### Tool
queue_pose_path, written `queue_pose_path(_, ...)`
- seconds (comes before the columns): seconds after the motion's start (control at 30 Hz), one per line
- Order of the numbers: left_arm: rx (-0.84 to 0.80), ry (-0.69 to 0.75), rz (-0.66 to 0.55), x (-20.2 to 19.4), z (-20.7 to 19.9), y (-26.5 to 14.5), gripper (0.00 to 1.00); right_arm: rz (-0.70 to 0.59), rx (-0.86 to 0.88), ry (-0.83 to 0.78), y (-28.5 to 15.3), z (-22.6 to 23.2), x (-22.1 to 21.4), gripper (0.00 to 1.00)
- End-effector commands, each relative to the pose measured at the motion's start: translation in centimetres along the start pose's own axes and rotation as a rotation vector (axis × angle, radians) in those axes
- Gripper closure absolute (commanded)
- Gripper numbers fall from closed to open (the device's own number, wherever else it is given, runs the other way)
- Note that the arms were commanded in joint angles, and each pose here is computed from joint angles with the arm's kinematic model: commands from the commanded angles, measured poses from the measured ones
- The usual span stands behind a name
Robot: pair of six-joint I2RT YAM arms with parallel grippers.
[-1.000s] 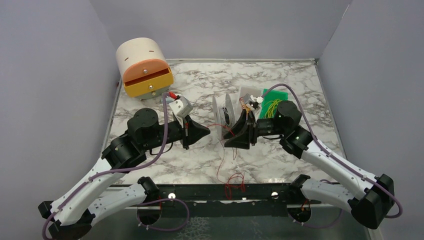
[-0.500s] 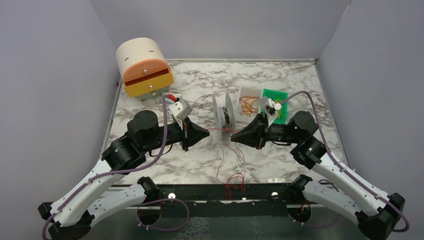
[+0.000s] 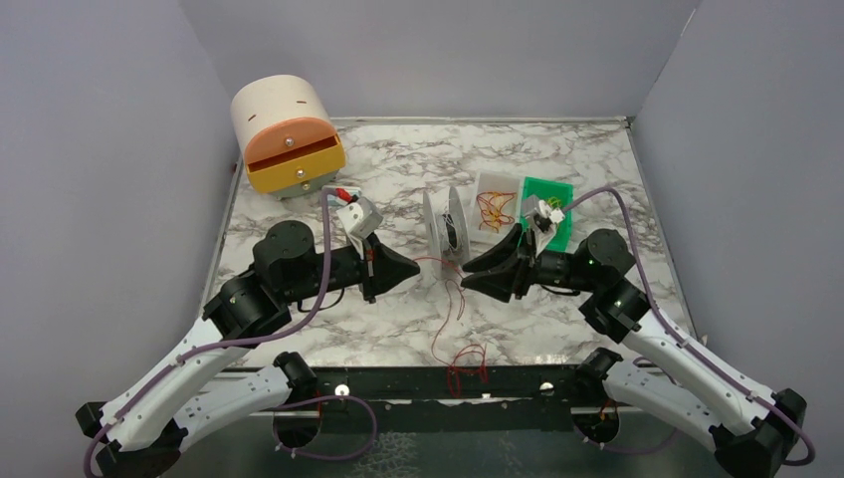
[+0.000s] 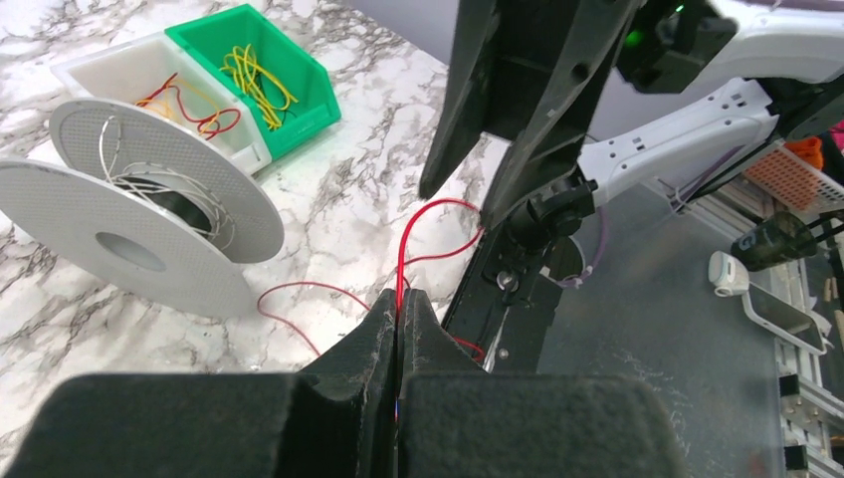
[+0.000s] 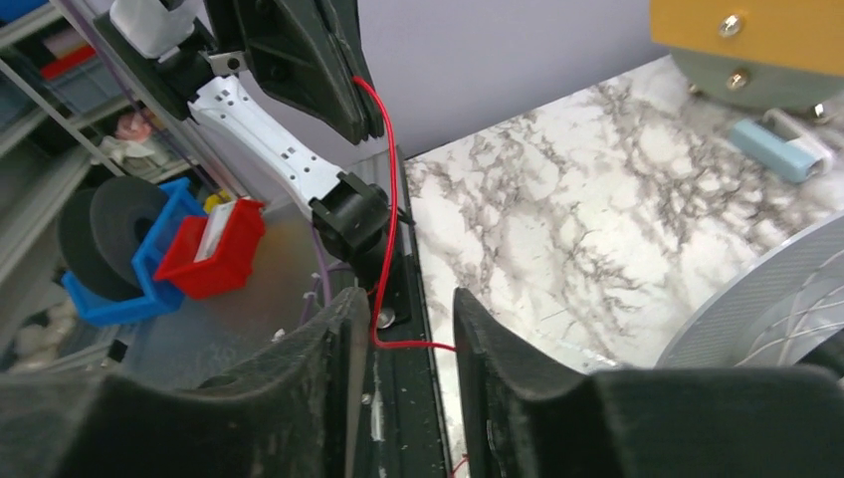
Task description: Wrap the cables
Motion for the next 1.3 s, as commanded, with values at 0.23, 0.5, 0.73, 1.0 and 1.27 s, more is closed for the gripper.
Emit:
queue_pose_path(0.23,-0.077,-0.02,-0.047,1.2,-1.5,0.2,1.0,-0.066,0.072,0.008,0.4,0.5,-2.0,0.43)
queue_pose_path(0.5,-0.124,-0.015,-0.067,2.5,-2.9,-0.3,1.0,-0.078,0.036,-0.075,1.0,-0.9,-2.6,0.39)
queue_pose_path(0.73,-0.14,-0.016,-0.087,3.0,-3.5,-0.6,1.0,-0.066,0.043,-0.069,1.6,-1.4,-3.3,0.43)
queue_pose_path(1.0,-0.162,-0.019,-0.117,3.8,-4.2,-0.9,1.0,-0.054,0.041,-0.051,1.9,-1.8,-3.8,0.44)
queue_pose_path(1.27,-0.173,-0.026,-0.147,4.4,-4.7,-1.4,1.0,-0.042,0.023,-0.055,1.9,-2.1,-4.5,0.43)
Point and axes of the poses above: each gripper's point midway between its finger pads, its own y axis out along the fingers, its own z axis along the line the jaws close on, x = y × z, the point moved 3 cm from there along -y, back along the fingers, and after that the axes turned 14 degrees about -y, right-handed, at the moved point
